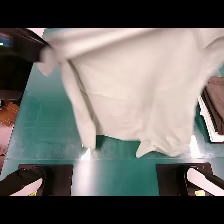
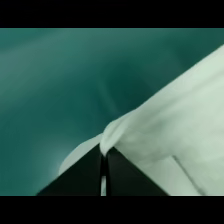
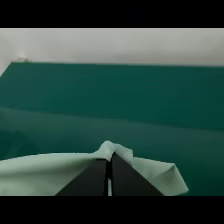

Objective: Fold the shirts.

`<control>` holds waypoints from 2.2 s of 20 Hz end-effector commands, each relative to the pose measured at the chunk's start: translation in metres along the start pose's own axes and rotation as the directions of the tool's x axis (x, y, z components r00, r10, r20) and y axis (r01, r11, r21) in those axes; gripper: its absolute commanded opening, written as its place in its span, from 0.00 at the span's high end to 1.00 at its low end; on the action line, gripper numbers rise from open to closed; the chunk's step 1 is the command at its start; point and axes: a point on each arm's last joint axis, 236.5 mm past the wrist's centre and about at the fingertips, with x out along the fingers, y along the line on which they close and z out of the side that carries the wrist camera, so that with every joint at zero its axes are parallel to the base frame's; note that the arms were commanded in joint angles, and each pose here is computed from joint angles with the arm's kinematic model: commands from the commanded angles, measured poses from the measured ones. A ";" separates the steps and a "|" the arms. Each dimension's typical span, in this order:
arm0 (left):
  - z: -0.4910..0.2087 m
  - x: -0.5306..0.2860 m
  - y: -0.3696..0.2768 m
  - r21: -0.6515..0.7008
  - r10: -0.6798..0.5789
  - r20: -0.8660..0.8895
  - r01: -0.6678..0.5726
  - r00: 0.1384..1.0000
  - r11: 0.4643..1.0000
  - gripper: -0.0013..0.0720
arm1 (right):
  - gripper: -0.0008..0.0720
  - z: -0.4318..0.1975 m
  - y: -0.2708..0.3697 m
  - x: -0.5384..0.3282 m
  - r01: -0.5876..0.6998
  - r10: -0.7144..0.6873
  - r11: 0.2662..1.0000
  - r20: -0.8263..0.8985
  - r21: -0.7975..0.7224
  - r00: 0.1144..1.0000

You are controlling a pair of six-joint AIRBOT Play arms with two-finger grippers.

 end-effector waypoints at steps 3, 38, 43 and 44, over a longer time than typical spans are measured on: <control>-0.091 0.166 0.053 -0.132 0.012 -0.340 -0.060 0.941 0.989 0.95 | 0.97 -0.124 -0.047 0.148 0.058 -0.039 0.998 -0.367 0.040 0.929; -0.305 0.135 -0.120 0.226 -0.117 -0.547 0.280 0.829 0.933 0.07 | 0.29 -0.274 -0.024 0.064 0.098 -0.051 0.993 -0.515 0.065 0.855; -0.320 0.137 -0.118 0.239 -0.111 -0.563 0.290 0.819 0.927 0.07 | 0.29 -0.262 -0.025 0.063 0.096 -0.011 0.983 -0.472 0.155 0.882; -0.323 0.137 -0.117 0.242 -0.106 -0.569 0.289 0.816 0.926 0.07 | 0.29 -0.261 -0.024 0.064 0.090 -0.004 0.982 -0.467 0.164 0.884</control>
